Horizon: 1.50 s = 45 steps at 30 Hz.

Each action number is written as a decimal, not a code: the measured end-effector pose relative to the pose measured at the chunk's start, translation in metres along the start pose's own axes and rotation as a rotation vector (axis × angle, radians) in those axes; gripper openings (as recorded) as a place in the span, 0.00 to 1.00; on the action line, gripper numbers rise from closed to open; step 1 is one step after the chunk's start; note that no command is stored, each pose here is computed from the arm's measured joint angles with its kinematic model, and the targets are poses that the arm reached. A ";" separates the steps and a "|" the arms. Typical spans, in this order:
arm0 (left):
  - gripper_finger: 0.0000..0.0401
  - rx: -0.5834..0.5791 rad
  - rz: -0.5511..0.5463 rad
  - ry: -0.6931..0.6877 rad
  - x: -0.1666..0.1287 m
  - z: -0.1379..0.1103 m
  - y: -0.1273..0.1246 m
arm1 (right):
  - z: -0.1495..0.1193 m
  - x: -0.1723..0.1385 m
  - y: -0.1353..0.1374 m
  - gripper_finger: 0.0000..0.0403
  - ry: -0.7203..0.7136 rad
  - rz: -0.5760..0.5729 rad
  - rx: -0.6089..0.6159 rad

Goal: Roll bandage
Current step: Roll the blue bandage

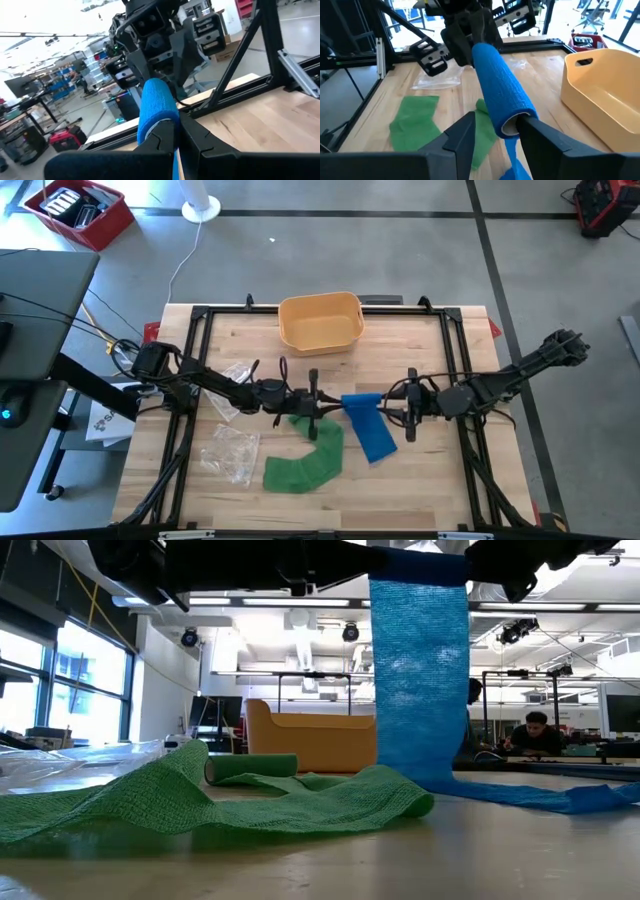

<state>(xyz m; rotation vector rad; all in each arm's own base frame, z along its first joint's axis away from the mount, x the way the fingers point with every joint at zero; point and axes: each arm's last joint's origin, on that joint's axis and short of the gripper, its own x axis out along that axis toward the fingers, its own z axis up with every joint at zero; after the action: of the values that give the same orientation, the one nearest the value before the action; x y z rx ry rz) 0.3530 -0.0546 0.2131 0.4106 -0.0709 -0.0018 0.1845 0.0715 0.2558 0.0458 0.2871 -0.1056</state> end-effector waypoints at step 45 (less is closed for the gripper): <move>0.03 -0.640 -0.205 -0.095 0.003 -0.009 0.038 | 0.003 0.007 0.004 0.25 -0.042 0.056 -0.220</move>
<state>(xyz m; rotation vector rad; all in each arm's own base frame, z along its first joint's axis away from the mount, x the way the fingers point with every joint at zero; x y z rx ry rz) 0.3560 -0.0166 0.2203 -0.2244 -0.1167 -0.2404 0.1929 0.0750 0.2572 -0.1666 0.2541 -0.0193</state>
